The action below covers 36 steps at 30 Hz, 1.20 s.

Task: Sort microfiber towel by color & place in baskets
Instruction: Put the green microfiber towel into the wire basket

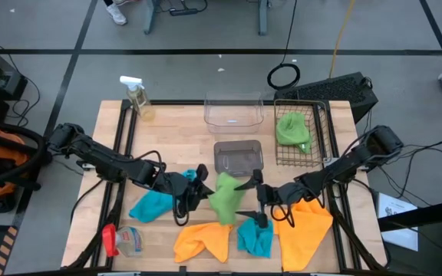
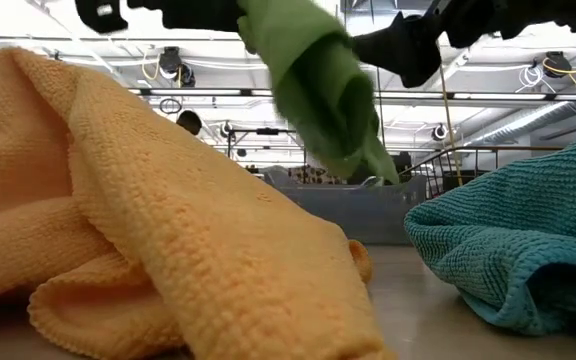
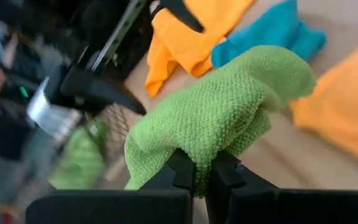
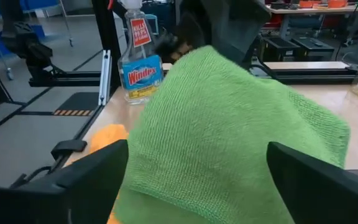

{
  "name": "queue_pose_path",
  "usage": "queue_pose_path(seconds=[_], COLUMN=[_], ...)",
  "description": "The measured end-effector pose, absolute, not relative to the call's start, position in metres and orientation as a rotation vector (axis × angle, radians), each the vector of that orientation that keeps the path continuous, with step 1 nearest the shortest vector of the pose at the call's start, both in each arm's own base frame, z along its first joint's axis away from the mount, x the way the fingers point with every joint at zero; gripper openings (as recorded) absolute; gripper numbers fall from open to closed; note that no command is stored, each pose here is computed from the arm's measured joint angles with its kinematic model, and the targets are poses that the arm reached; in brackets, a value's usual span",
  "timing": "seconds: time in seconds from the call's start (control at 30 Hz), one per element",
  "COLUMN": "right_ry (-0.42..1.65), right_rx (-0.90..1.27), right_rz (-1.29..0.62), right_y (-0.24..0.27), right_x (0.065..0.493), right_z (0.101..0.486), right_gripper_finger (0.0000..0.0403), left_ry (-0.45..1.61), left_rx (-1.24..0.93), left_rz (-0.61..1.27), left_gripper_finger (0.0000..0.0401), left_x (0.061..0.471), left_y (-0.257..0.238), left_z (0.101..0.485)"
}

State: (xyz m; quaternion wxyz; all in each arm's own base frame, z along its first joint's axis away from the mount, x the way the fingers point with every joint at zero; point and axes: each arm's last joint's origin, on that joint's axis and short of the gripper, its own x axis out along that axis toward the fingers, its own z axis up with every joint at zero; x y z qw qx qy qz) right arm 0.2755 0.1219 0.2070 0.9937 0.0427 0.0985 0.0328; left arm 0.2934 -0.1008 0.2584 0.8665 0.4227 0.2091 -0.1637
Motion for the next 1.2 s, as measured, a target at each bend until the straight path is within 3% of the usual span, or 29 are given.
queue_pose_path(seconds=[0.17,0.4,0.67,1.2], right_ry=[0.176,0.143,0.102,0.222], right_rx=[0.067,0.001,-0.126,0.040], right_rz=[0.071,0.021,0.007,0.300], right_y=[0.120,0.106,0.098,0.072], right_x=[0.272,0.278,0.282,0.299], right_z=[0.215,0.220,0.225,0.231], right_gripper_finger=[0.0394,0.0400,0.0400,0.0392], left_ry=[0.381,0.288,0.283,0.248], left_rx=[1.146,1.286,1.288,1.273], left_rz=[-0.397,-0.392,-0.392,-0.439], left_gripper_finger=[0.0015,0.0015,0.0015,0.0015], left_x=[0.294,0.298,0.298,0.298], left_y=[-0.101,-0.102,-0.101,-0.102], left_z=[0.260,0.266,0.267,0.267])
